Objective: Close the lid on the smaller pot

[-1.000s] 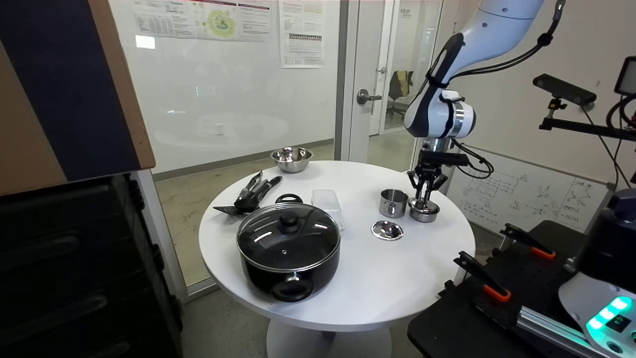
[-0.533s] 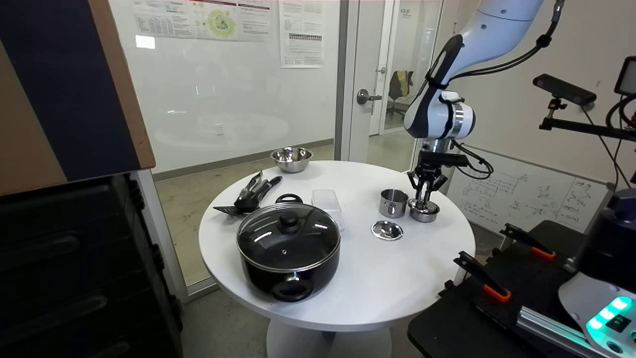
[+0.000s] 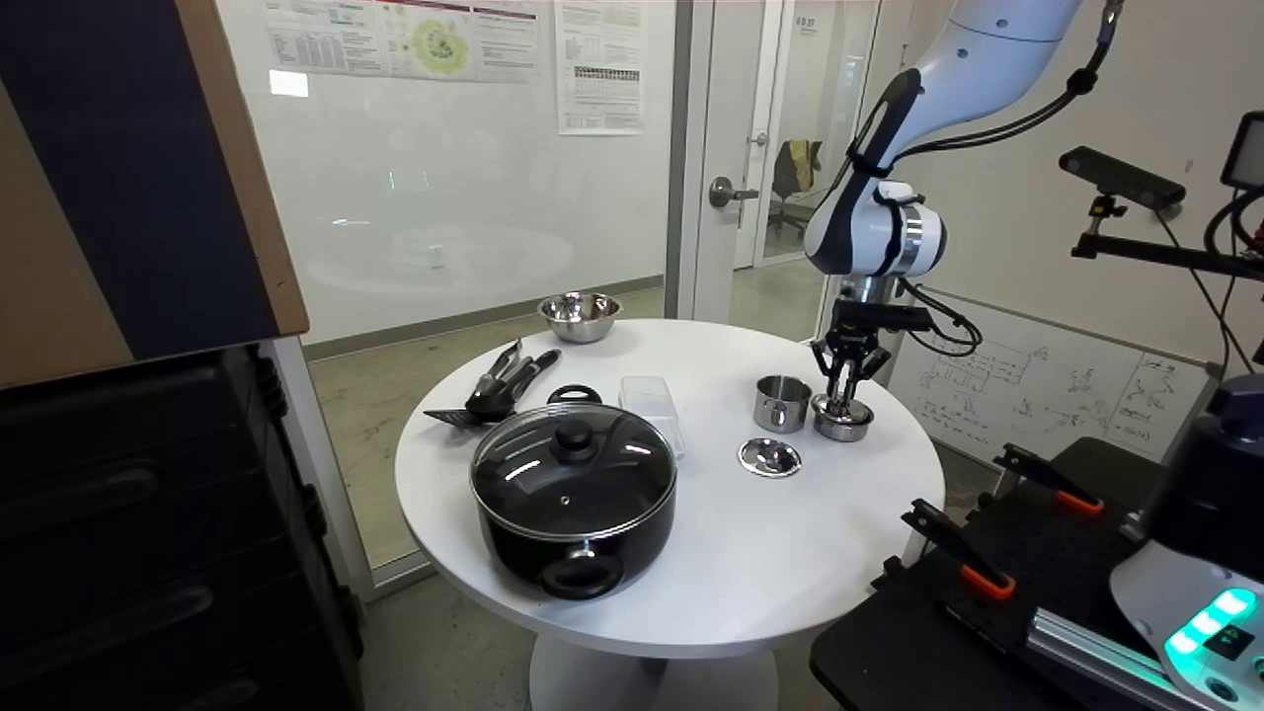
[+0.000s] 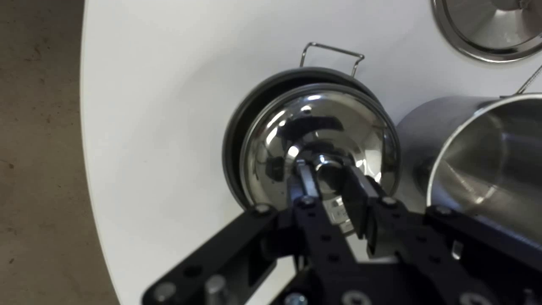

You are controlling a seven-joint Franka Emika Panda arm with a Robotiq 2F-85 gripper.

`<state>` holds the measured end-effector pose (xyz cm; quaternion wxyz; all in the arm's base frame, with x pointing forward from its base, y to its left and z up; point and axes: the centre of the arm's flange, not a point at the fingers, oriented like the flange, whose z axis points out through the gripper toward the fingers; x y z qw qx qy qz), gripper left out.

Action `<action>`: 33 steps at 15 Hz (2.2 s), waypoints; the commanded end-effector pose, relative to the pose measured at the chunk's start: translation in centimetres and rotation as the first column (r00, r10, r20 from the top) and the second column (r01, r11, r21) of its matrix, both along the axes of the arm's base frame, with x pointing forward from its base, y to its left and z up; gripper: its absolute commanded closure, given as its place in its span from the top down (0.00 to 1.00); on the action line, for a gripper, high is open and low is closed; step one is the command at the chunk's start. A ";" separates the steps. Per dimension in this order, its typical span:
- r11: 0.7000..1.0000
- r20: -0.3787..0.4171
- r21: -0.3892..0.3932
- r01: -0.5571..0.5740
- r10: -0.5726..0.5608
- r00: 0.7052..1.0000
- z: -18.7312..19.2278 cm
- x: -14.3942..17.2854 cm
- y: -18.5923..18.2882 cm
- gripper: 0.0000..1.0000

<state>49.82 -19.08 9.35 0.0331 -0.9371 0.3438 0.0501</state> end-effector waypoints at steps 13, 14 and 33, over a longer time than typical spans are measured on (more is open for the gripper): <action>0.999 0.022 0.032 -0.009 0.009 1.000 1.2 -3.1 0.5 0.47; 0.999 0.024 0.034 -0.008 0.007 1.000 1.3 -3.3 0.4 0.49; 0.987 0.107 0.029 -0.160 0.156 0.982 5.6 -7.9 3.3 1.00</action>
